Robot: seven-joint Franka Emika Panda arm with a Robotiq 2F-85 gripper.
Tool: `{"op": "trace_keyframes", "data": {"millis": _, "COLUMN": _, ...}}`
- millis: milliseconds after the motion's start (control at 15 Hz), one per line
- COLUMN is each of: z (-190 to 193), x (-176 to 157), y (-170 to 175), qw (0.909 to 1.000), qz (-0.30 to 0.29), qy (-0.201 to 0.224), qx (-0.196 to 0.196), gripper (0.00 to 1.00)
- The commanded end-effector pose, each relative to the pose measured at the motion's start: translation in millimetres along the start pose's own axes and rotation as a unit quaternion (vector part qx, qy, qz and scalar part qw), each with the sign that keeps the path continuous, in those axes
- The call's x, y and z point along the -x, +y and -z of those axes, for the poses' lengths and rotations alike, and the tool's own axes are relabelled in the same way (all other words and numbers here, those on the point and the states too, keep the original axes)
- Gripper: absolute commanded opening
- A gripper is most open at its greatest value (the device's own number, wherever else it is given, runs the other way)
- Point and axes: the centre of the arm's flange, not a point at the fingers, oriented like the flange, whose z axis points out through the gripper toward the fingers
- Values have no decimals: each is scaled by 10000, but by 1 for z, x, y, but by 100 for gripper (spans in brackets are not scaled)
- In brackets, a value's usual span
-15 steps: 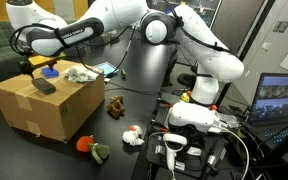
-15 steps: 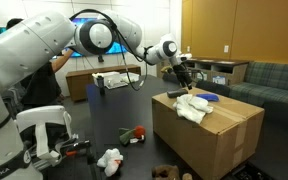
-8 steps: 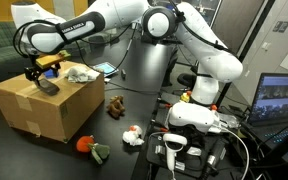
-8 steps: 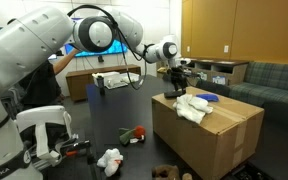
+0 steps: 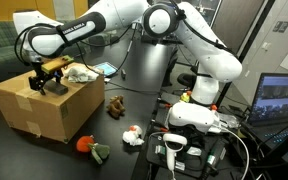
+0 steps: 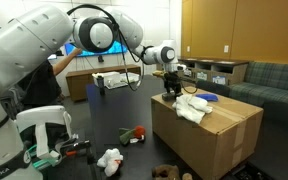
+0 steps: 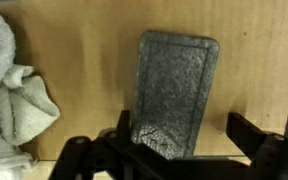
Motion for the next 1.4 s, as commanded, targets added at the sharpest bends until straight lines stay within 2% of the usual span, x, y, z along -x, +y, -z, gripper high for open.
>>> {"op": "trace_keyframes", "data": {"millis": 0, "z": 6, "x": 18, "y": 0, "qw": 9995, "qz": 215, "qy": -234, "qx": -68, "gripper": 75}}
{"op": "trace_keyframes", "data": {"millis": 67, "z": 7, "x": 20, "y": -1, "qw": 9994, "qz": 246, "qy": -239, "qx": -62, "gripper": 73}}
{"op": "trace_keyframes", "data": {"millis": 133, "z": 11, "x": 22, "y": -1, "qw": 9993, "qz": 282, "qy": -243, "qx": -56, "gripper": 66}}
{"op": "trace_keyframes", "data": {"millis": 400, "z": 29, "x": 28, "y": -1, "qw": 9988, "qz": 392, "qy": -278, "qx": -20, "gripper": 34}}
{"op": "trace_keyframes", "data": {"millis": 933, "z": 69, "x": 68, "y": 11, "qw": 9969, "qz": 581, "qy": -480, "qx": 219, "gripper": 31}}
{"op": "trace_keyframes", "data": {"millis": 1333, "z": 110, "x": 144, "y": 29, "qw": 9969, "qz": 385, "qy": -573, "qx": 378, "gripper": 31}}
